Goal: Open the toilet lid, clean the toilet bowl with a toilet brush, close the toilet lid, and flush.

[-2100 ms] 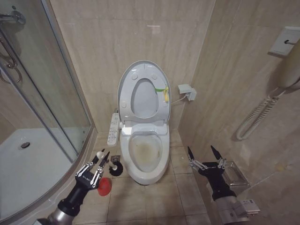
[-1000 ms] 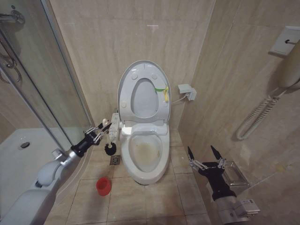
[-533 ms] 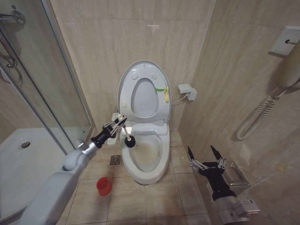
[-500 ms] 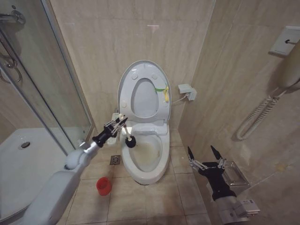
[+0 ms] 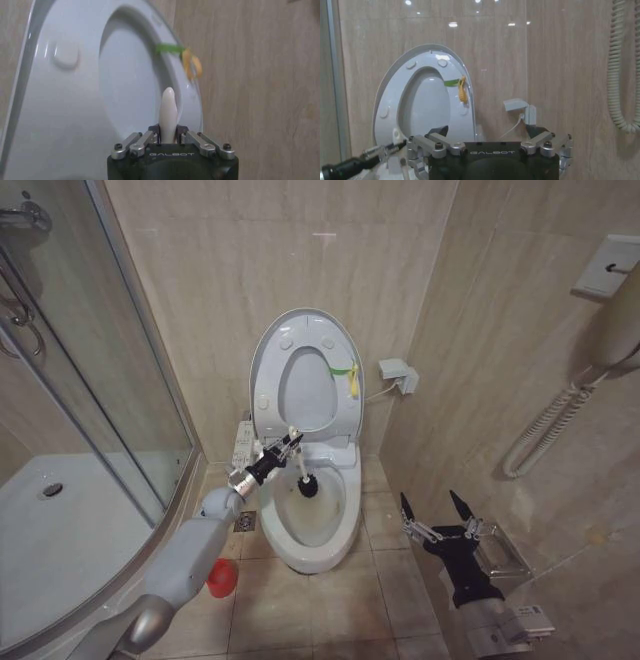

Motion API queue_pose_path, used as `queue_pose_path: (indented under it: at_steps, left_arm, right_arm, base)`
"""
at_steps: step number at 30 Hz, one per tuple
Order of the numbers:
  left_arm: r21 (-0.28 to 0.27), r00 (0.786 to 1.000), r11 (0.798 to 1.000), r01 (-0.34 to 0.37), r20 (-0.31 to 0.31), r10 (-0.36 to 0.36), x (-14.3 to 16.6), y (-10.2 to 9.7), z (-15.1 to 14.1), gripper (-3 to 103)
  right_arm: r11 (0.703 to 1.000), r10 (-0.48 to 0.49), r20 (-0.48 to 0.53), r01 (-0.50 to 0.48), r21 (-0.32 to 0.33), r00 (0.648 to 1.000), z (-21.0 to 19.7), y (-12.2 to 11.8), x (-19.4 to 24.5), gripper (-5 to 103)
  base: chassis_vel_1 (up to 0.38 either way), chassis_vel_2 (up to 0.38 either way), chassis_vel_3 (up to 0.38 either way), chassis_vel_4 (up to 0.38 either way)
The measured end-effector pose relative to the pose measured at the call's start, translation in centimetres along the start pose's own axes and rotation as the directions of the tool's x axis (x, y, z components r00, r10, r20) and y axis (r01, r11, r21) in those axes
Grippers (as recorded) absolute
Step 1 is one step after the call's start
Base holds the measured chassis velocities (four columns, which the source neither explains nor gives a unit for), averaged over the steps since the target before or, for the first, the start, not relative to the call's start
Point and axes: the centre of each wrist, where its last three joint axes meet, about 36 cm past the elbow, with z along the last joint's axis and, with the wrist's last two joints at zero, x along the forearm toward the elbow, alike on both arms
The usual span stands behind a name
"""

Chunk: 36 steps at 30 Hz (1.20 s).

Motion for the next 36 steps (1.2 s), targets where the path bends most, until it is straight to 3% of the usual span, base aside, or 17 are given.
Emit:
queue_pose_path:
  at_steps: [16,23,26,32,36]
  left_arm:
    - [0.067,0.99,0.998,0.008,-0.138,0.002,-0.2,-1.0,6.6,21]
    - [0.076,0.985,0.997,0.004,-0.174,0.009,-0.8,-1.7,7.8,21]
    - [0.074,0.987,0.997,0.004,-0.161,0.008,-1.4,-1.9,7.7,21]
    - [0.028,0.998,0.999,-0.027,-0.058,0.029,-5.8,-1.9,4.9,21]
    - [0.03,1.0,1.0,0.004,-0.016,-0.003,-7.0,-1.6,4.3,21]
  right_arm:
    - [1.0,0.0,0.0,0.0,0.0,1.0,0.0,0.0,0.0,100]
    - [1.0,0.0,0.0,0.0,0.0,1.0,0.0,0.0,0.0,100]
    - [1.0,0.0,0.0,0.0,0.0,1.0,0.0,0.0,0.0,100]
    - [1.0,0.0,0.0,0.0,0.0,1.0,0.0,0.0,0.0,100]
    - [1.0,0.0,0.0,0.0,0.0,1.0,0.0,0.0,0.0,100]
  base:
    - [0.0,0.0,0.0,0.0]
    - [0.0,0.0,0.0,0.0]
    - [0.0,0.0,0.0,0.0]
    - [0.0,0.0,0.0,0.0]
    - [0.0,0.0,0.0,0.0]
